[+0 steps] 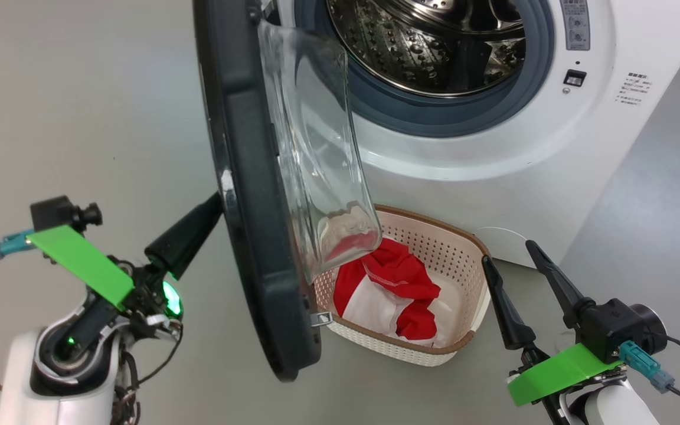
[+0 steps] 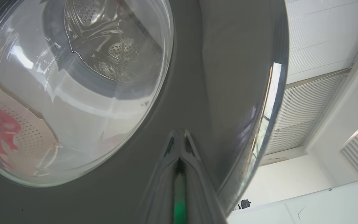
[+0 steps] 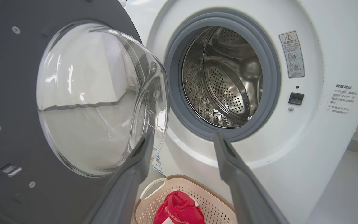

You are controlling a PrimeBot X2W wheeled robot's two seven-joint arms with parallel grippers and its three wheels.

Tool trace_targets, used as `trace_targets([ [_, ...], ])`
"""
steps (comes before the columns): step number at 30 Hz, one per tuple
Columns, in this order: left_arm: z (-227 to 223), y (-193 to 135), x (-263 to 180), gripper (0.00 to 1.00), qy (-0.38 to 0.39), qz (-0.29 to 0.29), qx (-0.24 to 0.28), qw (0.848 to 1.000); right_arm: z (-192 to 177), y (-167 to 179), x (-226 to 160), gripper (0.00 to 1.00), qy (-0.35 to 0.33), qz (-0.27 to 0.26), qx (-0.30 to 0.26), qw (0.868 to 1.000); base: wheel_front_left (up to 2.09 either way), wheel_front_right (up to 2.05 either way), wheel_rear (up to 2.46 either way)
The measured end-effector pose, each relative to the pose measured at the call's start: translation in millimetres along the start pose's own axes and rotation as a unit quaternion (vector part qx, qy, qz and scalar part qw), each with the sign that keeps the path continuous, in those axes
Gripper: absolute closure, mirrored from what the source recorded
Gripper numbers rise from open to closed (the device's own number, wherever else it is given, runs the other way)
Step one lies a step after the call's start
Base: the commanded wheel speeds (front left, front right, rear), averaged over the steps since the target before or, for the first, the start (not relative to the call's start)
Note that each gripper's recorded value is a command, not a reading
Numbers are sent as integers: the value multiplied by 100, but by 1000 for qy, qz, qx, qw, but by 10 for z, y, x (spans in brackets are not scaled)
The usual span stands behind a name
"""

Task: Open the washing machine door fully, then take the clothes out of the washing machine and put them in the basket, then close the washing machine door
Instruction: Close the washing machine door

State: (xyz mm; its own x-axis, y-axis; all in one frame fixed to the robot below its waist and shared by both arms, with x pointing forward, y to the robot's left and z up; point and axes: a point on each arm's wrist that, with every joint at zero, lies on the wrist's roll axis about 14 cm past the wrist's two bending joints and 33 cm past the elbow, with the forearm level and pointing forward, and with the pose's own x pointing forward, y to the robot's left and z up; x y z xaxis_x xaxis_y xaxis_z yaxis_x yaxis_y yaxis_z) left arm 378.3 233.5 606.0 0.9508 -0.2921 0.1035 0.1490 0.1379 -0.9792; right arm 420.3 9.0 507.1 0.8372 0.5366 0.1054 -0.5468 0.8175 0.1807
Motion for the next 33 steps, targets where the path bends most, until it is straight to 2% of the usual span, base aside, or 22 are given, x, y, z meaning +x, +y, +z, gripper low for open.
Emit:
trace_targets([
  [9,-125,36,96,100,13,2,2,1000,-1,-77,-40,0,0,-12,0,1000,0,0,0],
  [16,-52,185,-3,100,-13,32,41,999,21,-83,-46,0,-2,-13,-1,1000,0,0,0],
  [17,-25,212,-30,89,-21,38,52,998,23,-79,-44,0,-2,-13,-1,1000,0,0,0],
  [18,28,227,-59,54,-33,44,68,996,25,-74,-42,0,-3,-12,-1,1000,0,0,0],
  [19,95,223,-88,0,-46,48,87,994,26,-70,-41,0,-3,-11,-1,1000,0,0,0],
  [20,153,213,-115,0,-57,52,109,991,27,-63,-39,0,-3,-11,-1,1000,0,0,0],
  [23,336,224,-243,0,-100,74,183,975,32,-42,-35,0,-3,-8,-1,1000,0,0,0],
  [25,404,254,-325,0,-118,95,243,958,41,-27,-37,0,-4,-7,0,1000,0,0,0],
  [28,476,292,-442,0,-142,125,346,919,48,-19,-41,0,-4,-6,0,1000,0,0,0],
  [33,444,346,-576,0,-168,136,466,858,59,-10,-52,0,-5,-5,-1,1000,0,0,0],
])
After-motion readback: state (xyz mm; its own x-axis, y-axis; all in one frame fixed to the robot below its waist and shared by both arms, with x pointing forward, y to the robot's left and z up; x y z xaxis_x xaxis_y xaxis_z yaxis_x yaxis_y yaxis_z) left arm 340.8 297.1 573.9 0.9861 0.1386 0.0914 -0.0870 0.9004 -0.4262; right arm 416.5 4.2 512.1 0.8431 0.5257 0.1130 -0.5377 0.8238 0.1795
